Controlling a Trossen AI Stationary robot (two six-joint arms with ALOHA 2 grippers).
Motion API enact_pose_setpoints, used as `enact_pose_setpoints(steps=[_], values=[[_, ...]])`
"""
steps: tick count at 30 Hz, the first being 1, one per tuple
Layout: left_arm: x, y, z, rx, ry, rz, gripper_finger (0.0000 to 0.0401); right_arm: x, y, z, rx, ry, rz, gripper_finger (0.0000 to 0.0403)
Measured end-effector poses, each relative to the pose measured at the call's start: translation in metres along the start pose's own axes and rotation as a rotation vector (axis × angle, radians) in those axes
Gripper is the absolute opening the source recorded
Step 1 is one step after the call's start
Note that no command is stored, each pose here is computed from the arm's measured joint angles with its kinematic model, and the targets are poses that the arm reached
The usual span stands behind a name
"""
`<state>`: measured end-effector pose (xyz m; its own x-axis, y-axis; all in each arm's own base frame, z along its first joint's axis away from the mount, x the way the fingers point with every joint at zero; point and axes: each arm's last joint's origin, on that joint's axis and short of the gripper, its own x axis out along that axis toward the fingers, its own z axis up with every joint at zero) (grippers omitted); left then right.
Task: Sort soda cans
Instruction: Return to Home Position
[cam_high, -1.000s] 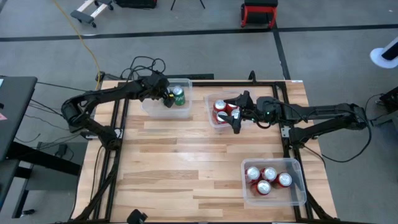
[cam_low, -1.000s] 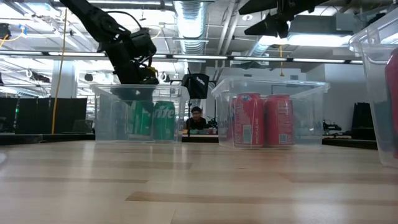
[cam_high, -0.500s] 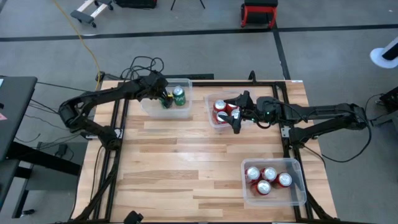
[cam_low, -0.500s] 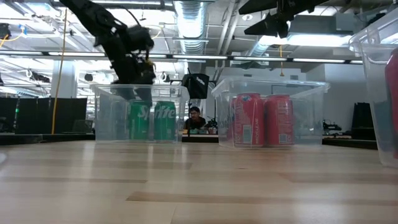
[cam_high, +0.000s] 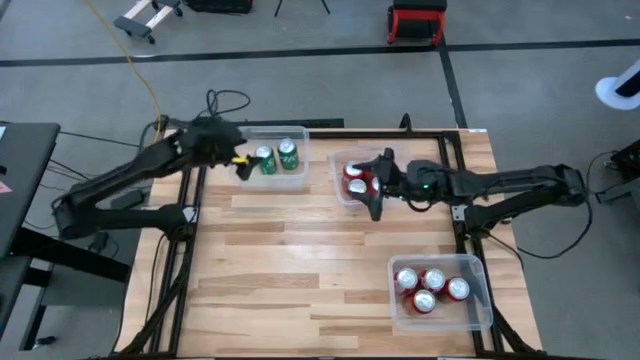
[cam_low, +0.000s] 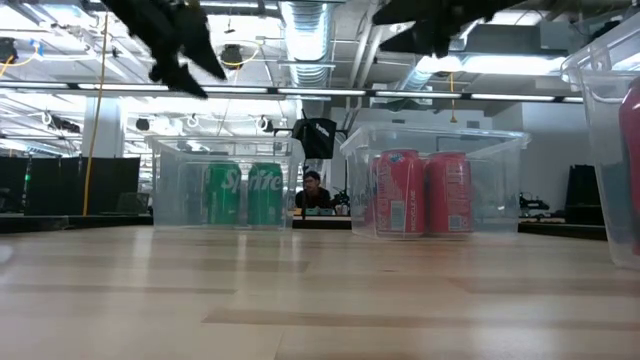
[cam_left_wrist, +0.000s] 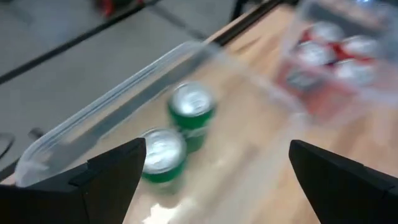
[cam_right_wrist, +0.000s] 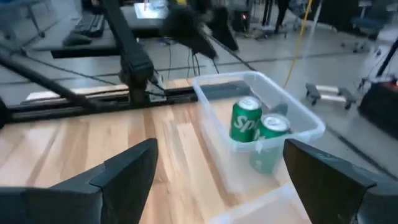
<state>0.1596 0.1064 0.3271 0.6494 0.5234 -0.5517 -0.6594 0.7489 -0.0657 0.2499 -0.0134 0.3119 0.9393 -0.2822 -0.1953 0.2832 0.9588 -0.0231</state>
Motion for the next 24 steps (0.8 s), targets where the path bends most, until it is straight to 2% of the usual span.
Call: enact_pose_setpoints(steps=[4,8,11,16,17,20,24], values=[[-0.035,-0.018,-0.002,0.039,-0.112,-0.124,0.0389,0.013,-0.001,-0.006,0.131,0.011,-0.006,0.0354],[-0.066,-0.032,-0.008,0.048,-0.189,-0.251,0.0358,0.013,0.017,-0.010,0.060,0.029,0.063,0.0294],[-0.080,-0.043,-0.017,0.057,-0.232,-0.352,0.0318,0.004,0.029,-0.005,0.028,-0.002,0.126,0.0211],[-0.081,-0.057,-0.044,0.061,-0.339,-0.465,0.0239,-0.024,0.042,0.007,-0.022,-0.058,0.197,0.0036],[-0.079,-0.059,-0.050,0.065,-0.354,-0.484,0.0223,-0.031,0.043,0.009,-0.039,-0.066,0.205,0.0019],[-0.077,-0.063,-0.065,0.082,-0.397,-0.523,0.0177,-0.051,0.043,0.015,-0.037,-0.084,0.179,0.0017],[-0.075,-0.061,-0.076,0.110,-0.423,-0.483,0.0121,-0.076,0.036,0.017,-0.042,-0.068,0.103,0.0007]])
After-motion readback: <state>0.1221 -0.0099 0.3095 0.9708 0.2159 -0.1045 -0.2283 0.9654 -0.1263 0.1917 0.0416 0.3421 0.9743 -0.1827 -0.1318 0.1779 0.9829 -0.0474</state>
